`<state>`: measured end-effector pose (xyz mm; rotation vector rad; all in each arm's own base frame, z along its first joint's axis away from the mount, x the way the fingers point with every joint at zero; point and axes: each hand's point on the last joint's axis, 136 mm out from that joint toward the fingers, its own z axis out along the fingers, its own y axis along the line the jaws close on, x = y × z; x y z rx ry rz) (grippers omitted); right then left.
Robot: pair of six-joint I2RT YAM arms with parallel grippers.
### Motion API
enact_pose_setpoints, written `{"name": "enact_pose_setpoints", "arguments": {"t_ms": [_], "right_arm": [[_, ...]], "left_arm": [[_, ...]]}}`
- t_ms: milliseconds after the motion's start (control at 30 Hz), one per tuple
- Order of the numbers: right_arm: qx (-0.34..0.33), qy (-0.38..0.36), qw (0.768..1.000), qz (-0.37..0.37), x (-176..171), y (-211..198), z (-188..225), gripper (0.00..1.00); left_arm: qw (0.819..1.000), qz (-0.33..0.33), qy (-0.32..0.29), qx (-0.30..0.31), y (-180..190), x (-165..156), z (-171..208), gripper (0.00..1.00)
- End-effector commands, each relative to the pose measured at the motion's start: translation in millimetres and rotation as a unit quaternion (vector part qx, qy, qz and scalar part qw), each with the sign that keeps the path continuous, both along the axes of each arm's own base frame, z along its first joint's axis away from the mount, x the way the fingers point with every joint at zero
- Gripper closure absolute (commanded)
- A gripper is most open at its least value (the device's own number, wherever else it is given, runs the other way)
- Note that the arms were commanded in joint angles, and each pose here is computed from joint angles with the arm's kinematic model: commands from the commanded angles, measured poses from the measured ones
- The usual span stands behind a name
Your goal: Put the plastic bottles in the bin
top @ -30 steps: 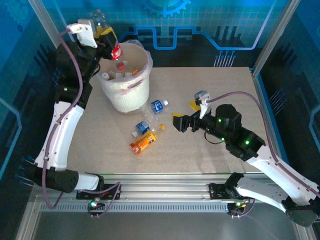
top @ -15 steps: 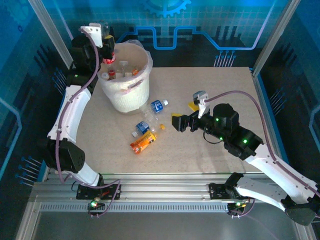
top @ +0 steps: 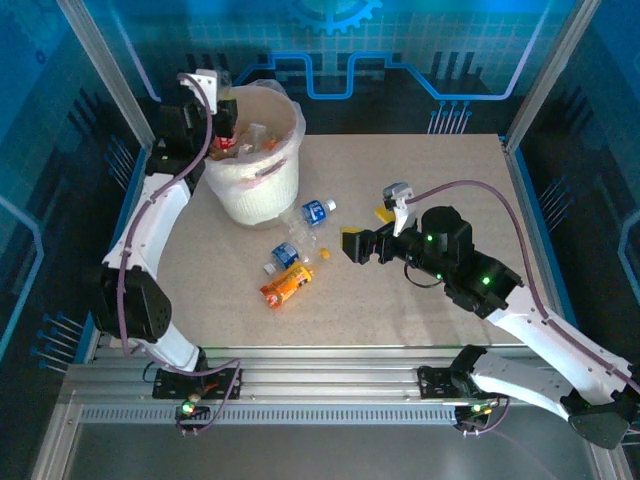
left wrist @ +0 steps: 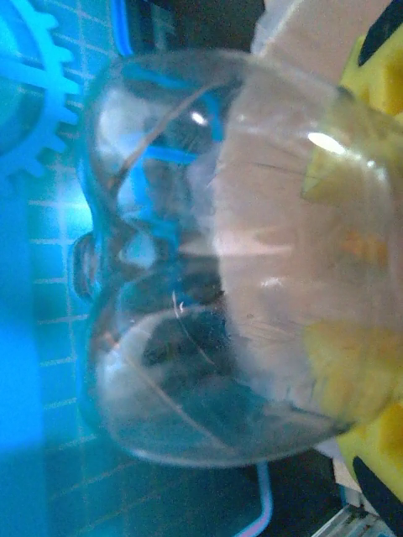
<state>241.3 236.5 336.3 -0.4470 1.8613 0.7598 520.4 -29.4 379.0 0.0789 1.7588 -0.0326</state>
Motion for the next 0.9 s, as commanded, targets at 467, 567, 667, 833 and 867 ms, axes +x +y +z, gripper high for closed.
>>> {"name": "enact_pose_setpoints", "arguments": {"t_ms": [467,567,667,833,867], "right_arm": [[-0.003,0.008,1.0,-0.024,5,-7,-3,0.0],[-0.003,0.008,1.0,-0.025,5,-7,-2,0.0],[-0.005,0.009,1.0,-0.027,6,-7,-3,0.0],[-0.007,0.013,0.999,-0.029,8,-7,-4,0.0],[-0.009,0.014,0.999,-0.028,8,-6,-5,0.0]], "left_arm": [[0.994,-0.025,0.106,0.005,-7,17,-77,0.46],[0.992,-0.032,0.122,-0.004,-11,19,-80,0.32],[0.992,-0.032,0.123,-0.014,-12,21,-73,0.23],[0.994,-0.027,0.103,-0.036,-12,17,-45,0.12],[0.994,-0.026,0.096,-0.041,-12,14,-36,0.09]]}}
